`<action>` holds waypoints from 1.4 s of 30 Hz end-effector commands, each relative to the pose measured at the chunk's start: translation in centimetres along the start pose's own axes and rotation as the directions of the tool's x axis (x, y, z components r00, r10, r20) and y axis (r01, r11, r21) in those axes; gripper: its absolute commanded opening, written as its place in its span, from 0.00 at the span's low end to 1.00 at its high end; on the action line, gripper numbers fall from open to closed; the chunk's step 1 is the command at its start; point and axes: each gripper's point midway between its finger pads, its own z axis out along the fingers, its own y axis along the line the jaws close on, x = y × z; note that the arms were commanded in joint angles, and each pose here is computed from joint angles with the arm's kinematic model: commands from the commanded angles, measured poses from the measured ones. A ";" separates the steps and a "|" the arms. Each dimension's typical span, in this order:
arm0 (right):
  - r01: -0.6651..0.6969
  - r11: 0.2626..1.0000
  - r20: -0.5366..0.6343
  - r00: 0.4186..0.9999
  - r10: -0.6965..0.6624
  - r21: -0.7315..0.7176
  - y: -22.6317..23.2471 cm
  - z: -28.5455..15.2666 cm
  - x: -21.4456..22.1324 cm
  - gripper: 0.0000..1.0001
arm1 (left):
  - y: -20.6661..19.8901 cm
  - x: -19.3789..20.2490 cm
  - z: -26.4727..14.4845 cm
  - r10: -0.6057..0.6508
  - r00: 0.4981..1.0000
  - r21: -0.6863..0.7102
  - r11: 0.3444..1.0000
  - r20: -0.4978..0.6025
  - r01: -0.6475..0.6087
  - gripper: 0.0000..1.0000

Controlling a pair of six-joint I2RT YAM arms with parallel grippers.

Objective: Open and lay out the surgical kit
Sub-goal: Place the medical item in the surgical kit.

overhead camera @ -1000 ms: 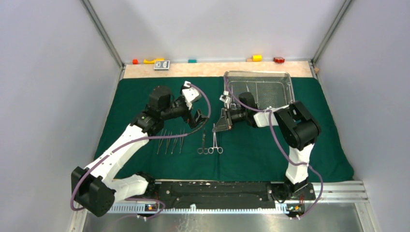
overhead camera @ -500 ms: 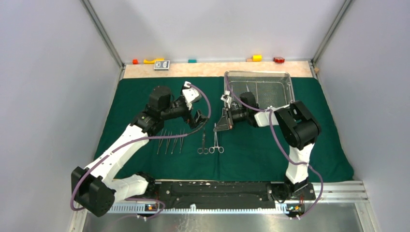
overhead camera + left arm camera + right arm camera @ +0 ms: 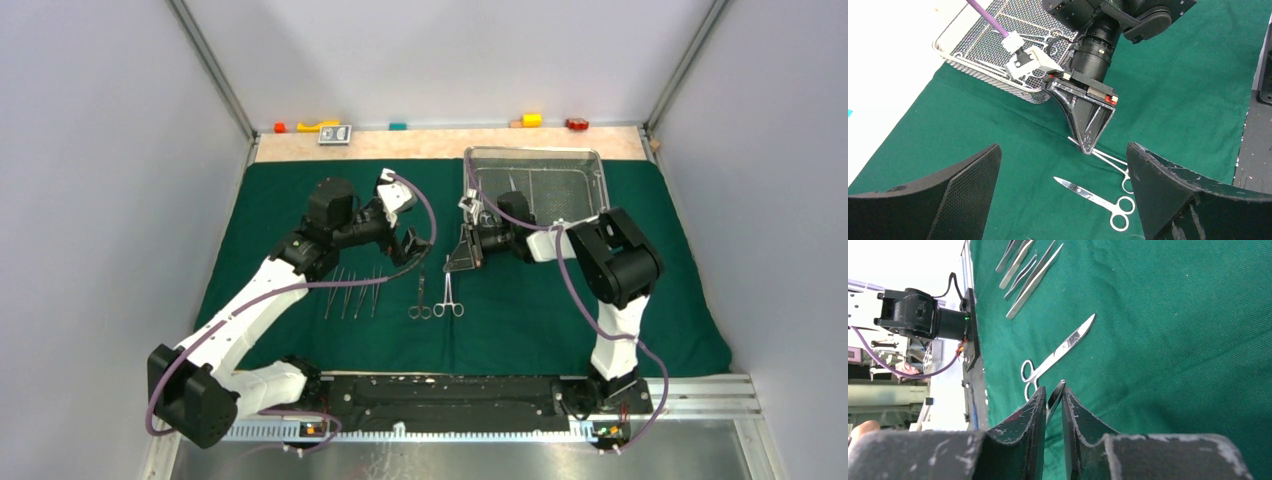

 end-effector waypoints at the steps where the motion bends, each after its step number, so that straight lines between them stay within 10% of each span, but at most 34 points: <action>1: 0.027 0.999 0.003 1.000 -0.027 0.018 -0.9 -0.1 0.1 0.17 | -0.1 -1.0 0.1 0.017 0.999 0.016 1.000 0.041 -0.017 0.99; 42: 0.105 0.972 -0.038 0.994 -0.100 0.210 -1.7 -0.5 -0.2 0.44 | -0.1 -0.8 0.0 0.024 0.999 0.011 1.000 0.038 -0.024 0.99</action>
